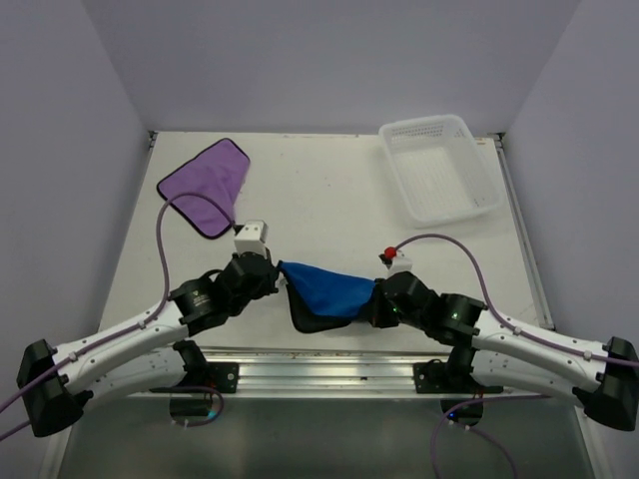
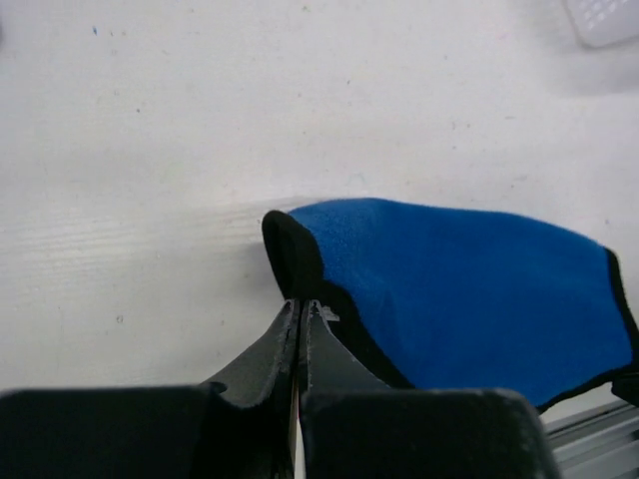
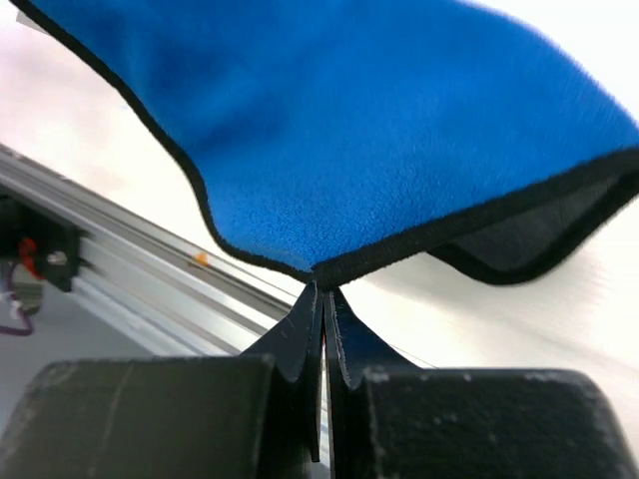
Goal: Roll the towels
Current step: Fold the towel
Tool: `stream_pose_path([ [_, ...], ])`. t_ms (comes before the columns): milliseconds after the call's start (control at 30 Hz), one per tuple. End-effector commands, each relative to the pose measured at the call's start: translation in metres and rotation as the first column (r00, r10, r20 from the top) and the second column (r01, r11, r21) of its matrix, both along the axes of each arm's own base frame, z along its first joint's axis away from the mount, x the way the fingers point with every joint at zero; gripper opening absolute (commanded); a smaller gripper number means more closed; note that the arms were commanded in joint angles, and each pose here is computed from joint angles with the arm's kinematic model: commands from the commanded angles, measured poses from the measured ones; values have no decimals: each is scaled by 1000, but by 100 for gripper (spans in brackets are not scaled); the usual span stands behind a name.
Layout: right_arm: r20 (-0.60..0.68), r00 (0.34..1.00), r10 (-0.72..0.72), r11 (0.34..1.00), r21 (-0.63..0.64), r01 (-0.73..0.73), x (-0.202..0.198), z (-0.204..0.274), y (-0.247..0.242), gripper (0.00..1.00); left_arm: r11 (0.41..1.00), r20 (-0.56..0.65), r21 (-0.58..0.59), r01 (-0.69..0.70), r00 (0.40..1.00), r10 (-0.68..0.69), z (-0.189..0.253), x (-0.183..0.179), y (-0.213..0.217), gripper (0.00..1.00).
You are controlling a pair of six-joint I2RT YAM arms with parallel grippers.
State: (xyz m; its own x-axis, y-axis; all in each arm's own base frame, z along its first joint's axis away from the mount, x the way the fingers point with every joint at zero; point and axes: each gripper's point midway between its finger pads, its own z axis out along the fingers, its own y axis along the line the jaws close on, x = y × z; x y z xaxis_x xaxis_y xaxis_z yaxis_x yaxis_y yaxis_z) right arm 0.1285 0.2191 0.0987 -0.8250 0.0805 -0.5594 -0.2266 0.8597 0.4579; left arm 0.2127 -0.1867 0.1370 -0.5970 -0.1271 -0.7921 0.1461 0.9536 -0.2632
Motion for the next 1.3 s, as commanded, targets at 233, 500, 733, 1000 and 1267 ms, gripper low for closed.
stream_pose_path([
  [233, 188, 982, 11, 999, 41, -19, 31, 87, 20, 0, 995, 134, -46, -86, 987, 91, 87, 8, 22, 0],
  [500, 235, 970, -64, 996, 78, 46, 44, 117, 20, 0, 989, 173, -80, -123, 976, 136, 121, 8, 33, 0],
  [733, 247, 958, -146, 977, 187, 101, 44, 142, 11, 0, 986, 149, -120, -119, 979, 137, 129, -3, 40, 0],
  [1000, 218, 970, -110, 968, 244, 55, 30, 148, 12, 0, 990, 141, -140, -35, 989, 55, 125, -16, 36, 0],
  [1267, 213, 976, -33, 957, 287, -31, 19, 167, 23, 0, 978, 170, -207, 23, 985, 13, 149, -26, 36, 0],
])
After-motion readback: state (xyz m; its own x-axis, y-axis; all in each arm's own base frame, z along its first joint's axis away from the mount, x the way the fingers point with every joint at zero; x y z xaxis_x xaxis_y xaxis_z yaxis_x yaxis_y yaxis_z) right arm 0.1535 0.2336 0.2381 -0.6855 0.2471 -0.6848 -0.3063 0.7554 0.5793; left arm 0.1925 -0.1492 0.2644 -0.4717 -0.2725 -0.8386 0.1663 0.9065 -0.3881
